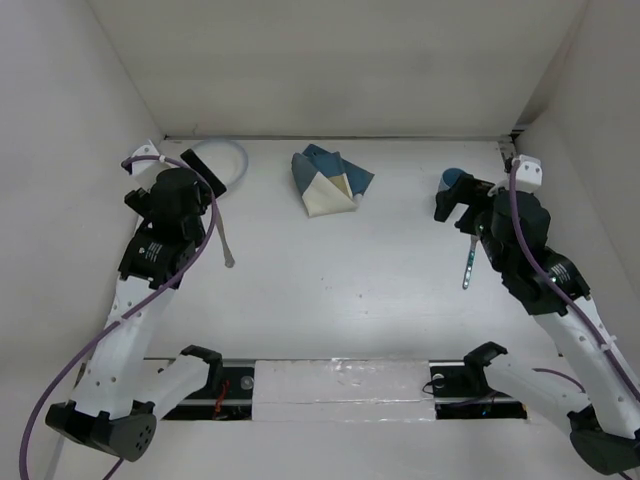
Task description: Set the dinner table for one person
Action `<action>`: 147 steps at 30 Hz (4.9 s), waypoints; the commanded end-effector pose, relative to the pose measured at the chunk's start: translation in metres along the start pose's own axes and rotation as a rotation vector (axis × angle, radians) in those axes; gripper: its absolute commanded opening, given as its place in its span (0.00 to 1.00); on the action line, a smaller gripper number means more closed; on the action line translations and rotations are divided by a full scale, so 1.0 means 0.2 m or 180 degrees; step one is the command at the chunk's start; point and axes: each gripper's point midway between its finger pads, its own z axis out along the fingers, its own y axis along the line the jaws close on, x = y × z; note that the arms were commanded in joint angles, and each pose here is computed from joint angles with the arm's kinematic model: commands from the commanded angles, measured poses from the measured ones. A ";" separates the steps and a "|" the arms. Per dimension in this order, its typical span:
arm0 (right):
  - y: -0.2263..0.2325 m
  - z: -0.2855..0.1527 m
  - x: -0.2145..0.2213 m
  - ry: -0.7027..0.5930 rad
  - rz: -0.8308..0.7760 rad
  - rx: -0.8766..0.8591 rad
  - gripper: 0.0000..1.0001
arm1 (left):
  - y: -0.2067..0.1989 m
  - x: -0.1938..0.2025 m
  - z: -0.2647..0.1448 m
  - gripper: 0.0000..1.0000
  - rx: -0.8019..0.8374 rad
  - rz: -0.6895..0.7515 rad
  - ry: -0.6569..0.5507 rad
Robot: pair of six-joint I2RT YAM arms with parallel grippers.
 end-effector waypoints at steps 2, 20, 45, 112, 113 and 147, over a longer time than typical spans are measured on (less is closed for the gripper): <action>-0.02 -0.03 -0.09 -0.0245 0.0166 0.0039 1.00 | -0.03 -0.04 -0.02 1.00 0.0101 -0.0069 -0.0065; 0.43 0.04 0.01 -0.0093 0.0270 -0.1375 1.00 | -0.93 0.55 0.48 1.00 0.1421 -0.0290 0.1433; 0.46 0.13 0.24 0.0196 0.0137 -0.1367 1.00 | -1.16 1.26 1.14 0.84 0.1053 0.0120 0.2325; 1.02 1.64 1.14 0.1755 -0.0252 -0.2787 0.90 | -0.42 0.93 0.03 1.00 0.0926 0.0065 0.1695; 1.02 1.64 1.13 0.1753 -0.0277 -0.2792 0.90 | -0.42 0.93 0.03 1.00 0.0935 0.0098 0.1690; 1.18 1.55 1.12 0.1479 -0.0471 -0.2987 0.82 | -0.44 1.04 0.03 1.00 0.1035 0.0224 0.1911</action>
